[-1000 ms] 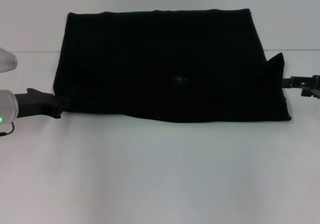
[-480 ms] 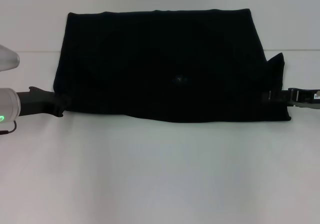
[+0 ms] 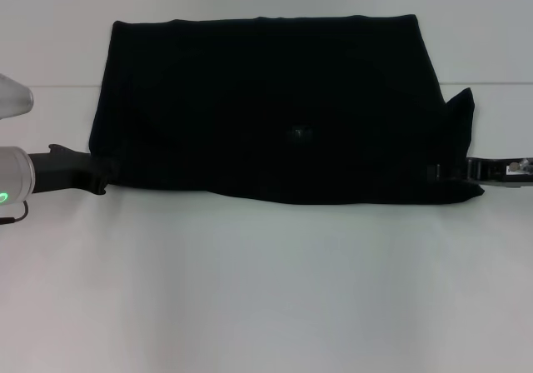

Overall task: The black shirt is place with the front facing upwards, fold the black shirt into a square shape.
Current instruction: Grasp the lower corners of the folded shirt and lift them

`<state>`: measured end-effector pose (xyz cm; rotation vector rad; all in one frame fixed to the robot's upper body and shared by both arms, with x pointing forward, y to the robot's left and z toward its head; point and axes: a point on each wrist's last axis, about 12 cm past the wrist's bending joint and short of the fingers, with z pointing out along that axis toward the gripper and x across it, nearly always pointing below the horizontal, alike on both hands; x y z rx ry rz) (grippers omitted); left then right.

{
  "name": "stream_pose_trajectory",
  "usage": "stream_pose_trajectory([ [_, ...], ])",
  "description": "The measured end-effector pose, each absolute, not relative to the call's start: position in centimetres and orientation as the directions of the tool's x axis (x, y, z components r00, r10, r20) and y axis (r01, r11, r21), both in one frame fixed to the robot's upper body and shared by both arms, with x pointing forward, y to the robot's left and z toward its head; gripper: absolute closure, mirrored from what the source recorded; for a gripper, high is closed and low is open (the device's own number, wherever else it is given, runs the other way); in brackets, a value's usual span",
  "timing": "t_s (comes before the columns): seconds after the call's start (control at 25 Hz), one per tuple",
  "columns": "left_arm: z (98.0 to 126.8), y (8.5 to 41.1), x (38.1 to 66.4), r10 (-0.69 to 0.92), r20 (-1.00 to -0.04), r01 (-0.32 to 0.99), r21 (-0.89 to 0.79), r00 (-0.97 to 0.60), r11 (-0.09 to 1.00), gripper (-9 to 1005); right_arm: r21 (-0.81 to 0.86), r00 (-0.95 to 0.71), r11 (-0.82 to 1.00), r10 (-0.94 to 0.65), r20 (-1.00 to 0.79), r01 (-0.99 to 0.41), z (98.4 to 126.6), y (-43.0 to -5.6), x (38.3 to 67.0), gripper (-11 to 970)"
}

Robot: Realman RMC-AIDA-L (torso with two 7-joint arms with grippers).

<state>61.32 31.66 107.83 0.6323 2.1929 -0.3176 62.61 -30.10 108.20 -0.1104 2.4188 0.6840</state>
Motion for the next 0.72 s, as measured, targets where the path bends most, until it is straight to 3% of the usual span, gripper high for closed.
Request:
stream_pose_trajectory([
  [0.44,107.7,31.7,61.1,0.332,-0.768,0.538,-0.02,-0.548,0.843,994,0.44,-0.798,0.864,0.079,-0.597,-0.244,108.1,-30.7,62.3,573],
  [0.72,107.6,31.8,61.0,0.324,-0.769,0.532,-0.025,-0.551,0.846,994,0.454,-0.788,0.859,0.105,-0.607,-0.235,108.3,-32.0,61.5,784],
])
